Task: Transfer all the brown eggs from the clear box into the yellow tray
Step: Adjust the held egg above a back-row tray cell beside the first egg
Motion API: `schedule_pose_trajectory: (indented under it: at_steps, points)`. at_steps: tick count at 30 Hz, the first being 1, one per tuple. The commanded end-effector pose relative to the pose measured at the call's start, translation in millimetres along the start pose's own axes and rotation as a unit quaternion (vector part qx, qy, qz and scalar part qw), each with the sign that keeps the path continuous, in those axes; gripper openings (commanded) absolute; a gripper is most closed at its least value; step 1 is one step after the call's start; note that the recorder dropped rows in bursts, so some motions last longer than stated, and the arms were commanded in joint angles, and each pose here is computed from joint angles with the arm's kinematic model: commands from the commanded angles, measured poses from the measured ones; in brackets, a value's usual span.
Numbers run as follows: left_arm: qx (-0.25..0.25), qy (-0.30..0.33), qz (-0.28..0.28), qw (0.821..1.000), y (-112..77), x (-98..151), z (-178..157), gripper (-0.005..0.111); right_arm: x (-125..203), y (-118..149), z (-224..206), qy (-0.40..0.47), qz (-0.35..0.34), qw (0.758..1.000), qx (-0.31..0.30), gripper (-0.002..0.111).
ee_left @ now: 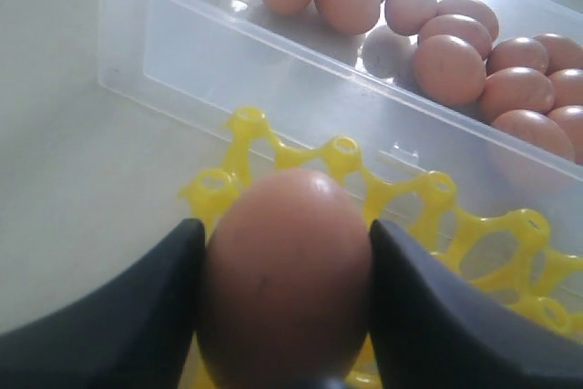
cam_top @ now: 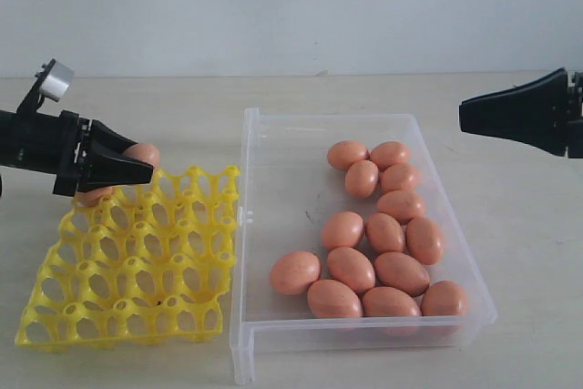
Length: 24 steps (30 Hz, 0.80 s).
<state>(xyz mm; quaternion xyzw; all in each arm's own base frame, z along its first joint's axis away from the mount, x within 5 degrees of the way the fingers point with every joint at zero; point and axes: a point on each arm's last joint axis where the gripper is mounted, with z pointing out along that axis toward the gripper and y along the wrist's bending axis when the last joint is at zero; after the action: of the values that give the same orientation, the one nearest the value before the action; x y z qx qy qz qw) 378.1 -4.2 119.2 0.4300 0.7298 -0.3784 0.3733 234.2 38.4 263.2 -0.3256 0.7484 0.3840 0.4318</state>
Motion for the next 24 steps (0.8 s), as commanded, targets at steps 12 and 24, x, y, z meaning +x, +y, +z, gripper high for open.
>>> schedule_pose_trajectory:
  at_steps: [12,24]
  points:
    - [0.003,-0.011,0.0,1.0,-1.3,-4.7,1.5,0.004,-0.7,1.9,-1.2,-0.004,-0.003,1.0,-0.003,0.0]
    - [0.004,-0.01,0.0,1.0,-1.4,-4.5,1.5,0.006,-0.7,1.9,-1.2,-0.004,-0.002,1.0,-0.003,0.0]
